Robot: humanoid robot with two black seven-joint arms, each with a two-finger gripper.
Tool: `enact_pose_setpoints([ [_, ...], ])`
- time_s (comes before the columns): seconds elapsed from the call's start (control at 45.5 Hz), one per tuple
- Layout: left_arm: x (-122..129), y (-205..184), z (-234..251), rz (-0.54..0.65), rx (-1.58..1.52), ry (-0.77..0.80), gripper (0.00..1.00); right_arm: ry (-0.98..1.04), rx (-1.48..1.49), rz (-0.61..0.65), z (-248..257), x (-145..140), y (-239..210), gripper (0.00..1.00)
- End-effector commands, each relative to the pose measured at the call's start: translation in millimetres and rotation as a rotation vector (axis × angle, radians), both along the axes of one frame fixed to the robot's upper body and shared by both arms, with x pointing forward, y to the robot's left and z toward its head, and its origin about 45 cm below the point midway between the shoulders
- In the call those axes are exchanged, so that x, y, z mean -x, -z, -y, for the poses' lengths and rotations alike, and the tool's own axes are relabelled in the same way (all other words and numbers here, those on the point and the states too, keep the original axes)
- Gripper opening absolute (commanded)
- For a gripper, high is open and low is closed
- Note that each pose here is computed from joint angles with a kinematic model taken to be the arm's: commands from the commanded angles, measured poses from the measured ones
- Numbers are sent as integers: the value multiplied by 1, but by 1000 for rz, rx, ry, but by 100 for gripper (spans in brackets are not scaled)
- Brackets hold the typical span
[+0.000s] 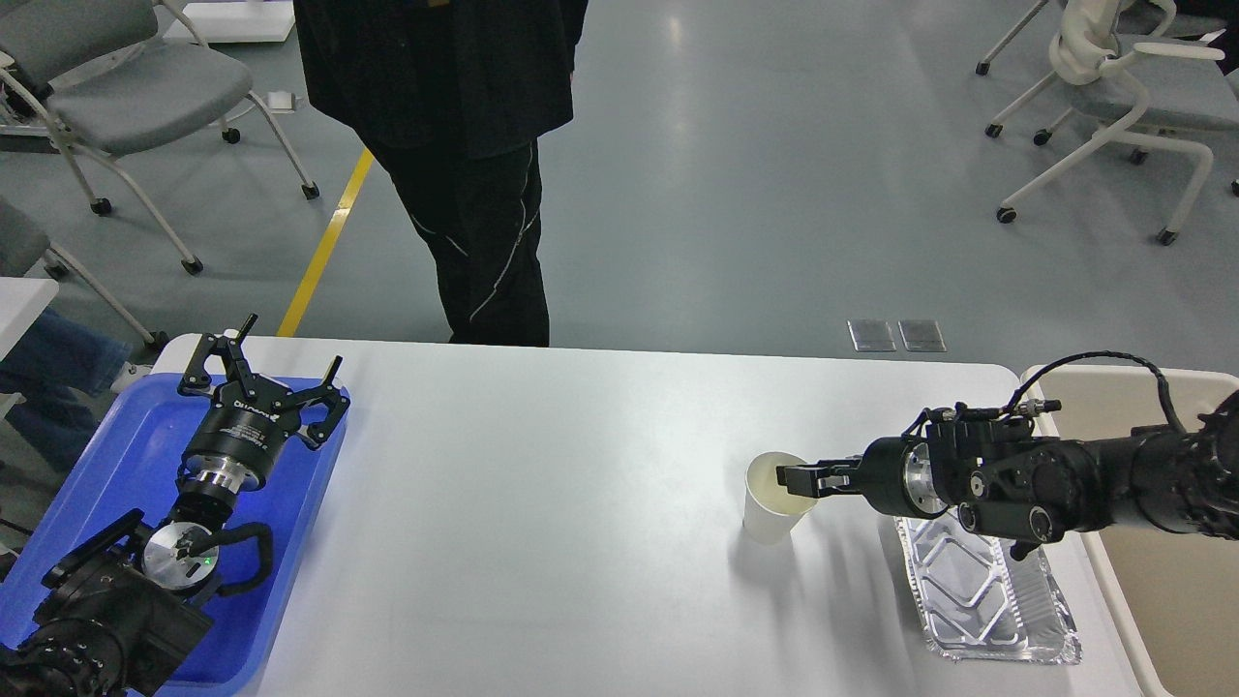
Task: Tidy desktop
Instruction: 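Lower the right gripper around the cup rim and close it, then lift the cup with the right gripper and carry it toward the bin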
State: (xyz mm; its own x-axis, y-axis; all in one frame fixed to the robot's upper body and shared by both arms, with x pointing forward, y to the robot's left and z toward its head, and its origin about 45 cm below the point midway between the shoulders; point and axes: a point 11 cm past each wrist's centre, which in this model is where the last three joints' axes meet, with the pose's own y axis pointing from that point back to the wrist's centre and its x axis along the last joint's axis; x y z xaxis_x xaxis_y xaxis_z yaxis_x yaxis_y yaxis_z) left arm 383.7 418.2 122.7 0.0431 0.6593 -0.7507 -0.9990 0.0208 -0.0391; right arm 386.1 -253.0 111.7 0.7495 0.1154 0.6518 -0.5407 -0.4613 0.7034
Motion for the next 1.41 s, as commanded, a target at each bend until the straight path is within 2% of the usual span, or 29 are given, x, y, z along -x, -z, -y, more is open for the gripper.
enact_pose_setpoints([
  [0.0, 0, 0, 0, 0, 0, 0, 100, -10, 28, 2, 5, 3, 4, 0],
  [0.461, 0, 0, 0, 0, 0, 0, 100, 46, -35, 40, 7, -10, -13, 0],
  [0.659, 0, 0, 0, 0, 0, 1, 100, 115, -142, 93, 11, -28, -50, 0],
  [0.966, 0, 0, 0, 0, 0, -1, 100, 179, -436, 177, -4, -50, -132, 0],
  [1.23, 0, 0, 0, 0, 0, -1, 100, 407, -691, 205, 42, -72, -192, 0],
  [1.383, 0, 0, 0, 0, 0, 1, 100, 510, -783, 245, 70, -75, -211, 0],
])
